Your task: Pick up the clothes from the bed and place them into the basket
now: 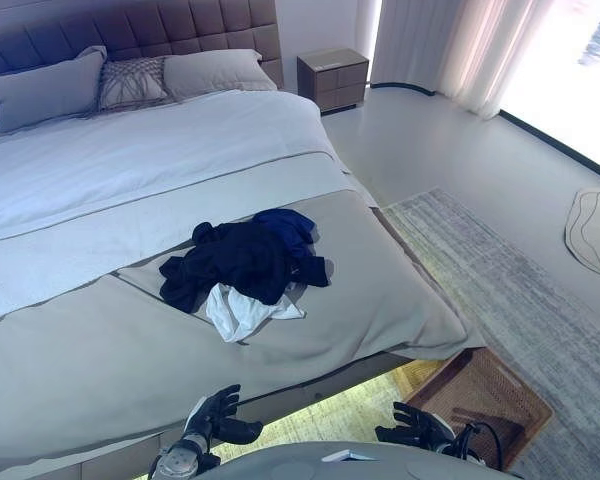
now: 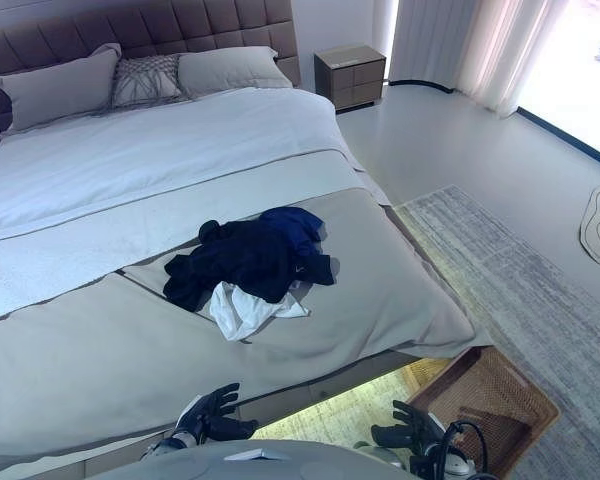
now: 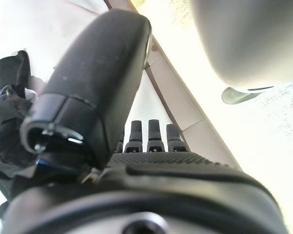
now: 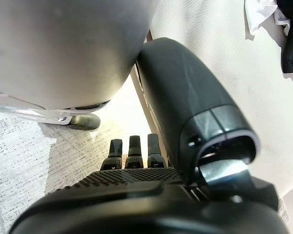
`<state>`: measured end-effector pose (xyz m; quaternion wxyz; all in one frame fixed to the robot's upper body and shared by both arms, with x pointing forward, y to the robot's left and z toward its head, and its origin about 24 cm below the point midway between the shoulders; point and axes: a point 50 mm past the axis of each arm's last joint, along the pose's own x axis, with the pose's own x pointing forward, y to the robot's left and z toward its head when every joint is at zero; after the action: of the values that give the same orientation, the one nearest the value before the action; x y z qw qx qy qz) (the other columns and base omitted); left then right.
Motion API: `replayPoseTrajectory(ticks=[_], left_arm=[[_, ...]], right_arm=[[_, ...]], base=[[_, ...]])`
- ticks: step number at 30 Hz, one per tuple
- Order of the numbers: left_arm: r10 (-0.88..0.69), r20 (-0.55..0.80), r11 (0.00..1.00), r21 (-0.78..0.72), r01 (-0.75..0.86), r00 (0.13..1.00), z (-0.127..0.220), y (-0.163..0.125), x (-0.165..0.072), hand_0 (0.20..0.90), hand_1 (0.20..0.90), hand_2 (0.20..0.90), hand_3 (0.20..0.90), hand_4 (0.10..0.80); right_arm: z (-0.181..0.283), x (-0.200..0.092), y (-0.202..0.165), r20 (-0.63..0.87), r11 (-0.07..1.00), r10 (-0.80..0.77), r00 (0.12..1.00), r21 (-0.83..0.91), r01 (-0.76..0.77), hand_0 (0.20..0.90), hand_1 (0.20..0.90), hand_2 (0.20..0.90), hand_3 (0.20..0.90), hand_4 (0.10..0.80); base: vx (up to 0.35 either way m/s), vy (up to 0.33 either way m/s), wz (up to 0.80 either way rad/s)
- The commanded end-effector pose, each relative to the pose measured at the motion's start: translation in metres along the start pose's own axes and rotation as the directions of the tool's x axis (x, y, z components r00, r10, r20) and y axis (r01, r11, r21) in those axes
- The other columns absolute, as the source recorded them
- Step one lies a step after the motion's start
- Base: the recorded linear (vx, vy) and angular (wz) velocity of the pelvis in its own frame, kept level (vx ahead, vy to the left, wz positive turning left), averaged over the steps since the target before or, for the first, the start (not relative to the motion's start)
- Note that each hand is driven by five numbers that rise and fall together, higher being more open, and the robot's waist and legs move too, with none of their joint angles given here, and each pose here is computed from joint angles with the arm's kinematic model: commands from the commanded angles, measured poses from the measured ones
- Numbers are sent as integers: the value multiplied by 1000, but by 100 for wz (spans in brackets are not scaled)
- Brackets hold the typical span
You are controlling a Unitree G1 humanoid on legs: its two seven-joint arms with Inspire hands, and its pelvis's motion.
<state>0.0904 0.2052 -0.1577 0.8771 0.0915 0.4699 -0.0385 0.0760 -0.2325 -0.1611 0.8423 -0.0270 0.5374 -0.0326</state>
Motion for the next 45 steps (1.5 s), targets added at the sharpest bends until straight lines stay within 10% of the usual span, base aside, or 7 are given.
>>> replayPoseTrajectory(ticks=[1,45], left_arm=[[46,97,999,-27,-43,994,29,15,9,900,900,900,900,800],[40,221,997,-75,-24,975,64,17,15,900,900,900,900,800]], right_arm=[[17,6,11,34,999,34,999,-3,-33,900,900,900,900,800],[46,8,-10,106,998,-53,993,27,50,900,900,900,900,800]], base=[[0,0,0],[-3,9,3]])
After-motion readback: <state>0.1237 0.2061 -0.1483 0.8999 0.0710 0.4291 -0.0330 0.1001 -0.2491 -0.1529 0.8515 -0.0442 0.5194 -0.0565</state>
